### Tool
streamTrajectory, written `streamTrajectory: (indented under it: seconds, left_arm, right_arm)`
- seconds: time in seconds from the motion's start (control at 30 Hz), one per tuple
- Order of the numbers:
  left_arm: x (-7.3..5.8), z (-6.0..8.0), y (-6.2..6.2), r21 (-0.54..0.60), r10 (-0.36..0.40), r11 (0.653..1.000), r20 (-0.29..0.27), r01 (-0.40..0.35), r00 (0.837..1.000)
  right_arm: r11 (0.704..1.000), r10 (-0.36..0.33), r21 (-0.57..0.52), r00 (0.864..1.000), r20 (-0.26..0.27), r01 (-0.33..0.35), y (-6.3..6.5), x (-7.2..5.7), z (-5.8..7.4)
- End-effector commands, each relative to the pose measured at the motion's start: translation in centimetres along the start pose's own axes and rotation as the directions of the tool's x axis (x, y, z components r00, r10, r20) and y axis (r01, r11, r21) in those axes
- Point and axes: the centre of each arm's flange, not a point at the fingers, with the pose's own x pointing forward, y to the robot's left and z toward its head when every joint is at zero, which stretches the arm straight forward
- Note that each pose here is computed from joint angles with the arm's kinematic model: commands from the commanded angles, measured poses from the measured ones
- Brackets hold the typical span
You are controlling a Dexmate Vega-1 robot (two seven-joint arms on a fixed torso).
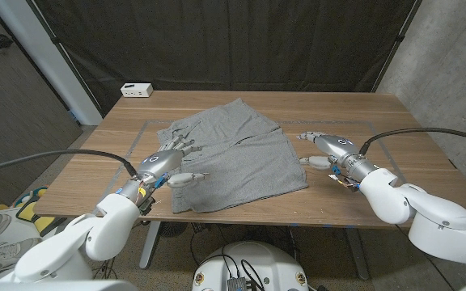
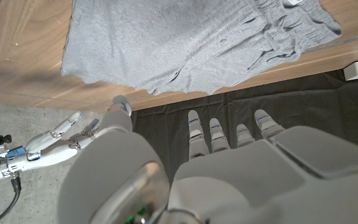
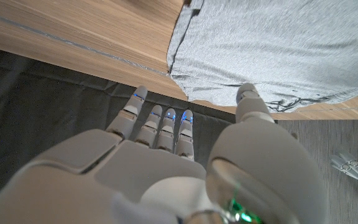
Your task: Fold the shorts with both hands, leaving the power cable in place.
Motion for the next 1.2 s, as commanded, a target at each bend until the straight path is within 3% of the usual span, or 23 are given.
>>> streamTrajectory:
  seconds: [0.03, 0.5, 0.77, 1.2]
  left_arm:
    - [-2.0, 0.4, 0.2, 0.118, -0.017, 0.993, -0.055, 0.023, 0.998]
    - [-3.5, 0.5, 0.3, 0.159, -0.089, 0.982, -0.112, 0.106, 0.99]
    - [-3.6, 0.5, -0.3, 0.24, -0.144, 0.953, -0.18, 0.185, 0.973]
    - [-3.6, 0.1, -1.0, 0.263, -0.194, 0.931, -0.226, 0.252, 0.955]
  right_arm:
    - [0.996, 0.027, -0.081, 1.0, -0.006, -0.027, 0.9, -1.2, 1.0]
    - [0.989, 0.045, -0.137, 0.999, -0.031, -0.049, 1.8, -1.8, 1.5]
    - [0.982, 0.08, -0.17, 0.996, -0.036, -0.085, 2.9, -1.6, 1.9]
    - [0.98, 0.119, -0.153, 0.991, -0.056, -0.127, 4.0, -1.5, 1.7]
